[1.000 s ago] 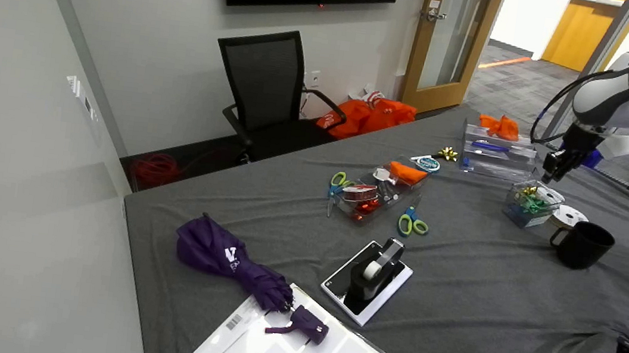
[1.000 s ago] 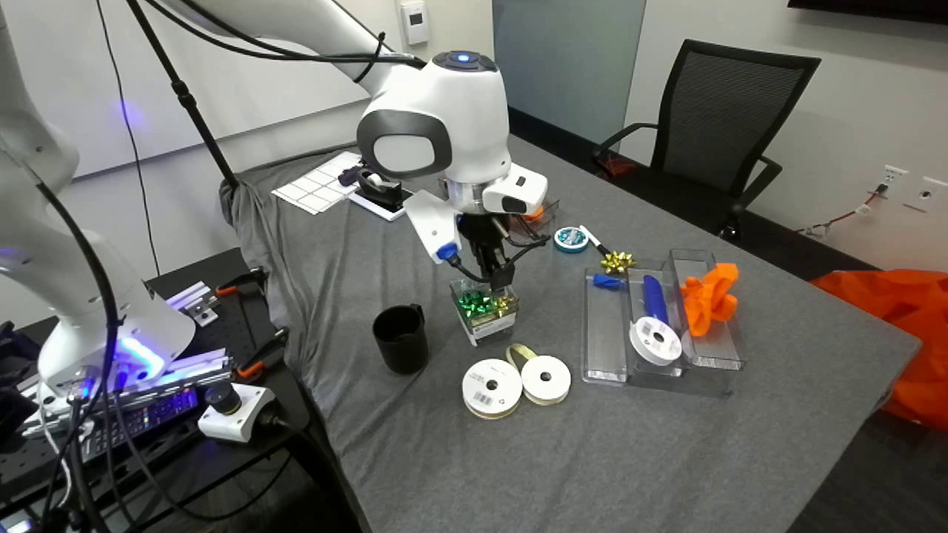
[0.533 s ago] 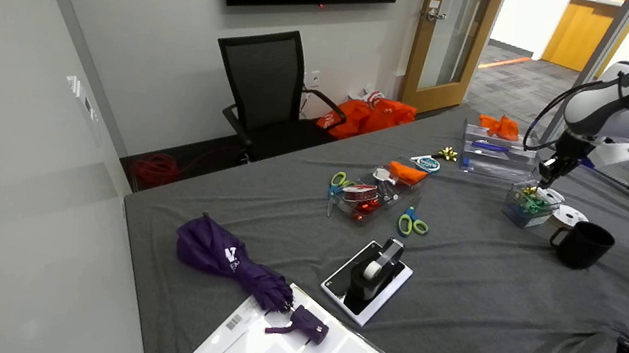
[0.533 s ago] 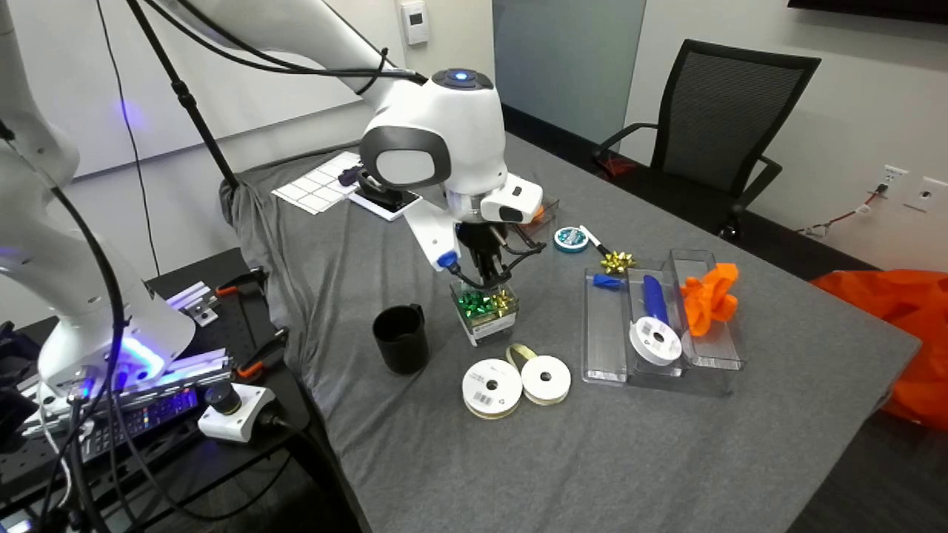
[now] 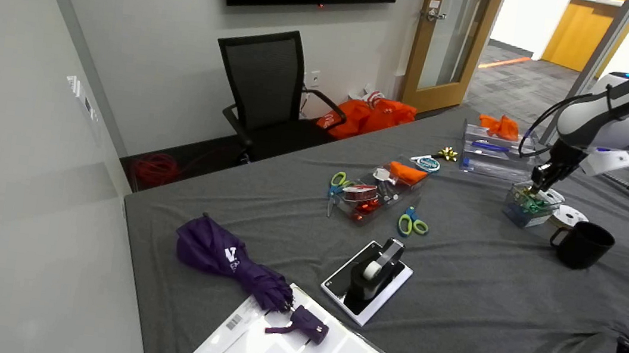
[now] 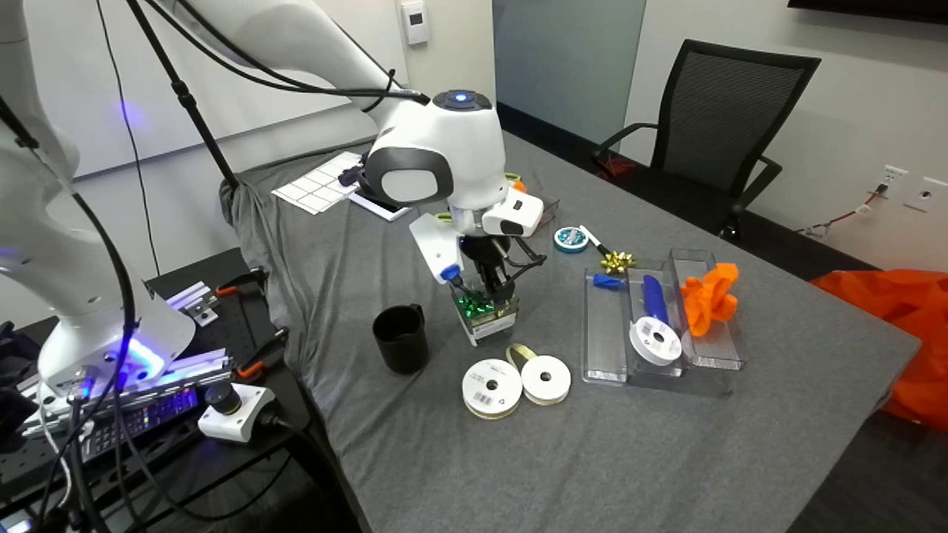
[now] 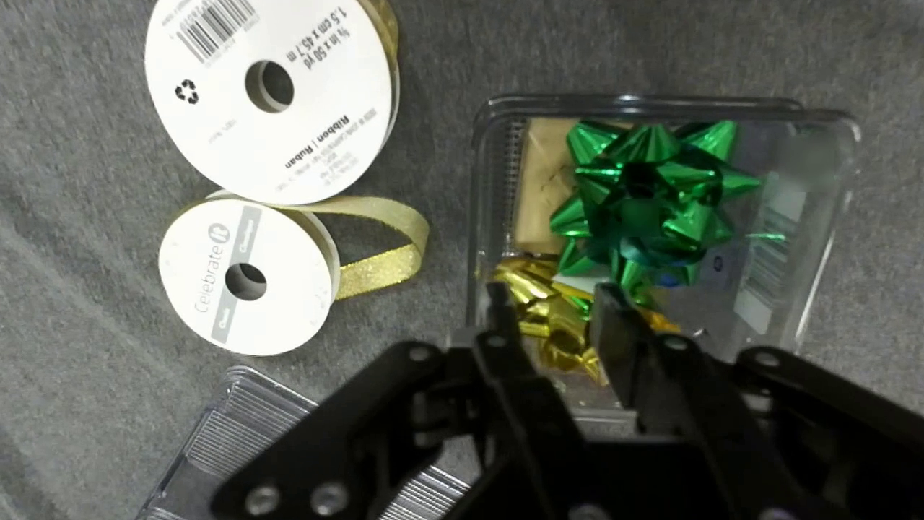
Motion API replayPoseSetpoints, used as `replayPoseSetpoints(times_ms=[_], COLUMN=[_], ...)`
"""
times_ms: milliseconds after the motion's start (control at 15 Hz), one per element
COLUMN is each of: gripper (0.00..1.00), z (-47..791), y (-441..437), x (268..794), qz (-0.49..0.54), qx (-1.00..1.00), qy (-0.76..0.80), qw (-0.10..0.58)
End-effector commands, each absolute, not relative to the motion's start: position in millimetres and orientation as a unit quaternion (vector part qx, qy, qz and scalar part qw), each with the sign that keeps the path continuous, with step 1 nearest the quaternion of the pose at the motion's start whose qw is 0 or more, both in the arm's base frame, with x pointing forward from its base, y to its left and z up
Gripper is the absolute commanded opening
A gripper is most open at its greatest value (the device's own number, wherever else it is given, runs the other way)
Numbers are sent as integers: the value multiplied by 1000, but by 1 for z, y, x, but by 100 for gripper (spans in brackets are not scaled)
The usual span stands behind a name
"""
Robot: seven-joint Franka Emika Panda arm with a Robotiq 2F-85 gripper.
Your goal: Pick up the yellow gift bow and put it in the clear storage container with an orange cloth
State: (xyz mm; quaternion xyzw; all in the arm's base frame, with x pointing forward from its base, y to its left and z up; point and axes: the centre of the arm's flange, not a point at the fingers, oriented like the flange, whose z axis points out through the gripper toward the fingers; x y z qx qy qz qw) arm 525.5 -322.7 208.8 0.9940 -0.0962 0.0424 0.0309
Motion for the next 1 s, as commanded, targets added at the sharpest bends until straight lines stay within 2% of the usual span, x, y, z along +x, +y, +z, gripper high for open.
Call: replayPoseSetpoints(times_ms=[0,67,133,933], gripper=[16,4,0,0], z=[200,200,199,218], y=[-328,-329,-329,-323], x=[527,528,529,526], qz=[54,56,57,59], qx=[993,992,992,991], qy=[-102,-105,-110,-121], qw=[37,40,40,19])
